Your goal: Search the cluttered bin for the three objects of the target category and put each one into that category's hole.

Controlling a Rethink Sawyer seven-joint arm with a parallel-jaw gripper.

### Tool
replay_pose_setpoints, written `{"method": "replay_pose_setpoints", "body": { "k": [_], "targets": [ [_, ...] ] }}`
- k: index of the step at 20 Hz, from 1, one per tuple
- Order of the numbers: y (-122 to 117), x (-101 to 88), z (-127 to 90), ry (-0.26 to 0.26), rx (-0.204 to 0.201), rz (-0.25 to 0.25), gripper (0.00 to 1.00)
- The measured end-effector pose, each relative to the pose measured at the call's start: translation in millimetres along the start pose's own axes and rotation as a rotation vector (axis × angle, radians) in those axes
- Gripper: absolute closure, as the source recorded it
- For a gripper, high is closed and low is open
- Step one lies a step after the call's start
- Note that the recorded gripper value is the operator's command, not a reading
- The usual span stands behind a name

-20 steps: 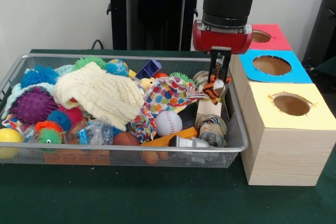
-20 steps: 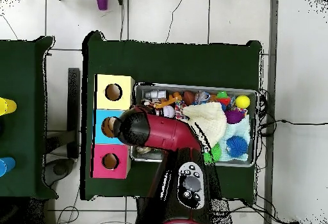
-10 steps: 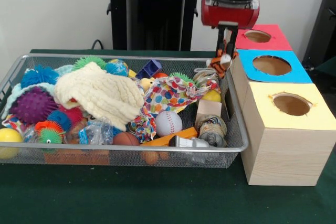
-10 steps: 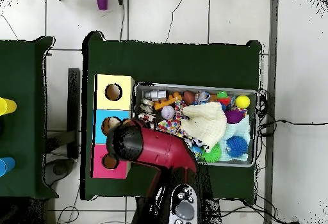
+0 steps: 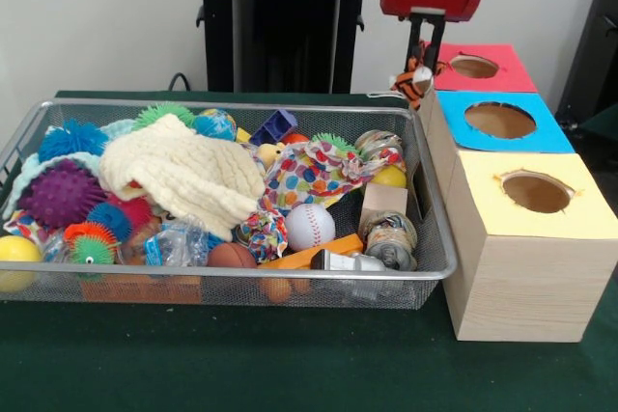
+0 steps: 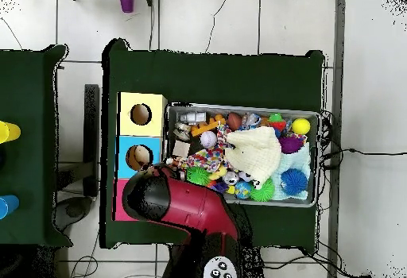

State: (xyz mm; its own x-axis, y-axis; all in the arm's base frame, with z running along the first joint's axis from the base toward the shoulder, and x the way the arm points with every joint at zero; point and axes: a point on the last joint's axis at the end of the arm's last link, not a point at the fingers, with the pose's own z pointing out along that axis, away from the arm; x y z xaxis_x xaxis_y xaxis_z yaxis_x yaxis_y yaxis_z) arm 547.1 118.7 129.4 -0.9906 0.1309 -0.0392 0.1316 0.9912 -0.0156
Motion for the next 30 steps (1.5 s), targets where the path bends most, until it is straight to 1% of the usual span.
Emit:
{"method": "replay_pose_setpoints", "body": {
  "k": [5, 6, 10, 12, 15, 16, 18, 19, 24, 27, 30],
  "targets": [
    [-1.1, 15.6, 5.4, 0.037, -0.008, 0.036, 1.00],
    [-1.1, 21.4, 6.5, 0.050, -0.012, 0.053, 1.00],
    [0.5, 37.0, 6.4, 0.079, -0.022, 0.096, 1.00],
    [2.9, 42.1, 5.3, 0.085, -0.025, 0.108, 1.00],
    [13.1, 55.9, 1.0, 0.096, -0.029, 0.126, 1.00],
    [20.3, 62.1, -2.5, 0.098, -0.030, 0.129, 1.00],
    [26.0, 66.1, -5.5, 0.098, -0.030, 0.129, 1.00],
    [33.9, 70.8, -10.4, 0.101, -0.031, 0.130, 1.00],
    [50.8, 79.7, -23.5, 0.111, -0.039, 0.146, 1.00],
    [54.6, 80.6, -26.2, 0.112, -0.044, 0.176, 1.00],
    [53.6, 82.6, -24.3, 0.124, -0.049, 0.208, 1.00]
  ]
}}
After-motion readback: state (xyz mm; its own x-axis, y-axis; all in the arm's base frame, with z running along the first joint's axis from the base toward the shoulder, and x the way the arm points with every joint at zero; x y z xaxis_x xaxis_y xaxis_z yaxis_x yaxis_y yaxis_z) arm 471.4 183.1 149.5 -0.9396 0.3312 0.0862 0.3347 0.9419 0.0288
